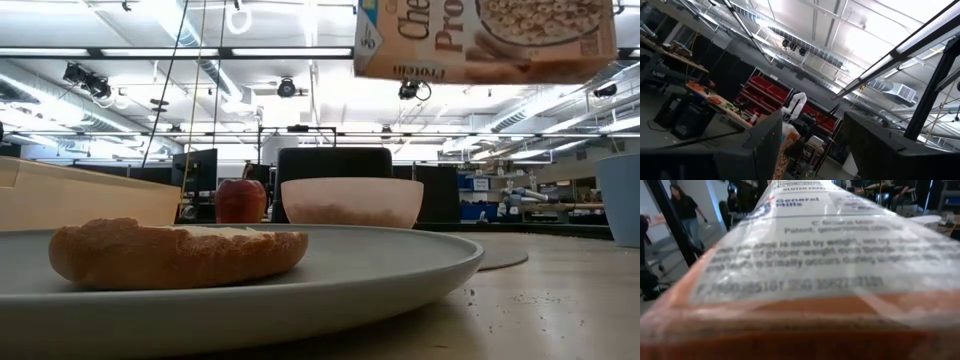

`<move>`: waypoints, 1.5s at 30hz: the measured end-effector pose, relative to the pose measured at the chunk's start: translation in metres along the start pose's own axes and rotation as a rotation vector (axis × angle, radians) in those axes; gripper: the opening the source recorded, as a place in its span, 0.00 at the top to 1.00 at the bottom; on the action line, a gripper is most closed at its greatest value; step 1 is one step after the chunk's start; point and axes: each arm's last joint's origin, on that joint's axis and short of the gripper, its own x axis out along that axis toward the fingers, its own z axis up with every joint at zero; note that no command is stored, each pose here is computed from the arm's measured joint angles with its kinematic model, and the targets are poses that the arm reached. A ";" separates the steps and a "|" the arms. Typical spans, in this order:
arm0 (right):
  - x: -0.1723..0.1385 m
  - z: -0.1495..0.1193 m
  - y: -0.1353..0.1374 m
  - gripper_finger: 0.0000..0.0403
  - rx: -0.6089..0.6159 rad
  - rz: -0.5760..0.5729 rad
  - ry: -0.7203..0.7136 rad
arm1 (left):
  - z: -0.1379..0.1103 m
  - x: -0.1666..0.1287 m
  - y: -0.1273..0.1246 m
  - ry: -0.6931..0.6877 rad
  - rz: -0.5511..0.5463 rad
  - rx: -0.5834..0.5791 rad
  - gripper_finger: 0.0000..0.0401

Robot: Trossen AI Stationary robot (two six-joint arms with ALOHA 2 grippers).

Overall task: Arrange a breakfast setting
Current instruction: Pour the cereal into the peach bowl

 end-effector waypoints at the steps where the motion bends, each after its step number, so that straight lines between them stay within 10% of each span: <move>1: -0.002 0.002 0.000 0.49 0.002 0.002 -0.013 | 0.000 0.000 0.000 -0.002 -0.001 0.006 0.45; 20: -0.018 0.049 0.006 0.49 0.058 0.113 -0.455 | -0.003 0.002 0.001 -0.008 0.038 0.088 0.45; 33: 0.026 0.014 0.007 0.49 0.288 0.341 -1.010 | -0.080 0.043 0.013 0.049 0.126 0.059 0.43; 45: 0.061 -0.011 0.007 0.49 0.337 0.302 -0.921 | -0.098 0.119 -0.014 0.147 0.134 0.195 0.21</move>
